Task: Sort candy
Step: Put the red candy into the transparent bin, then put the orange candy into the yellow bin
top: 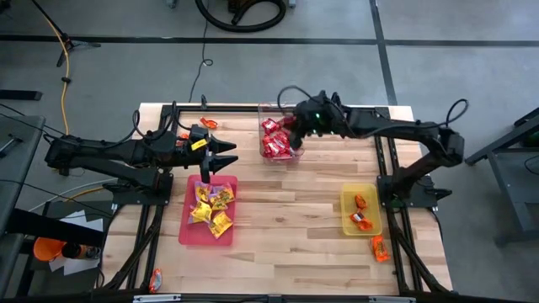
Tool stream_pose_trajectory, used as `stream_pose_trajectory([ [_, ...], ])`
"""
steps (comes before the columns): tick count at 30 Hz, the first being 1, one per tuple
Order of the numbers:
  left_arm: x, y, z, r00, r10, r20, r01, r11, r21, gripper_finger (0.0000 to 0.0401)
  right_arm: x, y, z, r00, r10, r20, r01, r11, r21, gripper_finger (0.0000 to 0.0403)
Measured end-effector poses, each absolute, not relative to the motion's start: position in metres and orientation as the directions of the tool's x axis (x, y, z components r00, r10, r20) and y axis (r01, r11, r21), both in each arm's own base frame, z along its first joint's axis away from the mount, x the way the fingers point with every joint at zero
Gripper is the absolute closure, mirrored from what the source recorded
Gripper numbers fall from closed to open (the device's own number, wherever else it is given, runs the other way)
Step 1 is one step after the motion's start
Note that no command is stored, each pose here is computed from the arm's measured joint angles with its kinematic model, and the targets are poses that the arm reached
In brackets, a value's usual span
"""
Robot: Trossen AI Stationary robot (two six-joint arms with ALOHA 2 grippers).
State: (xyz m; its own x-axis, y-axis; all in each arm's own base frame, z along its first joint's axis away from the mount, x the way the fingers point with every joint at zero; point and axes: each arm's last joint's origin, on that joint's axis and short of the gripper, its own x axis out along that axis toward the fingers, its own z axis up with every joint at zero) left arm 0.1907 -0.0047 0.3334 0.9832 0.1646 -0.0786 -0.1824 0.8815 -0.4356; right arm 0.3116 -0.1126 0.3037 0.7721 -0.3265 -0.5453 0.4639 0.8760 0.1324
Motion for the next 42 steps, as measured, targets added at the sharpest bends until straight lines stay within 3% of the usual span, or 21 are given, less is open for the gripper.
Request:
stream_pose_trajectory([
  [4, 0.191, -0.005, 0.333, 0.983, 0.165, -0.079, -0.183, 0.881, -0.436, 0.0162, 0.312, -0.139, 0.289, 0.737, -0.341, -0.584, 0.55, 0.805, 0.224, 0.0329],
  [8, 0.191, -0.005, 0.333, 0.983, 0.165, -0.079, -0.183, 0.881, -0.435, 0.0162, 0.316, -0.149, 0.274, 0.707, -0.337, -0.622, 0.601, 0.75, 0.277, 0.0252],
  [12, 0.191, -0.005, 0.333, 0.983, 0.165, -0.079, -0.183, 0.882, -0.435, 0.0162, 0.319, -0.149, 0.27, 0.707, -0.328, -0.626, 0.604, 0.741, 0.294, 0.0173],
  [16, 0.191, -0.005, 0.333, 0.983, 0.165, -0.08, -0.183, 0.882, -0.435, 0.0162, 0.319, -0.149, 0.273, 0.727, -0.312, -0.612, 0.589, 0.741, 0.322, 0.0125],
  [27, 0.193, -0.004, 0.332, 0.98, 0.181, -0.088, -0.201, 0.904, -0.376, 0.0162, 0.272, -0.11, 0.351, 0.87, -0.231, -0.435, 0.393, 0.859, 0.329, 0.0112],
  [30, 0.194, -0.006, 0.331, 0.988, 0.125, -0.096, -0.15, 0.932, -0.331, 0.0162, 0.264, -0.084, 0.369, 0.923, -0.115, -0.367, 0.254, 0.899, 0.357, 0.0112],
  [36, 0.193, -0.007, 0.327, 0.987, 0.086, -0.136, -0.114, 0.97, -0.214, 0.0162, 0.27, -0.02, 0.37, 0.923, 0.089, -0.374, 0.074, 0.914, 0.399, 0.0112],
  [42, 0.193, -0.007, 0.322, 0.979, 0.083, -0.186, -0.117, 0.977, -0.18, 0.0162, 0.275, 0.016, 0.366, 0.92, 0.026, -0.391, 0.126, 0.926, 0.357, 0.0112],
])
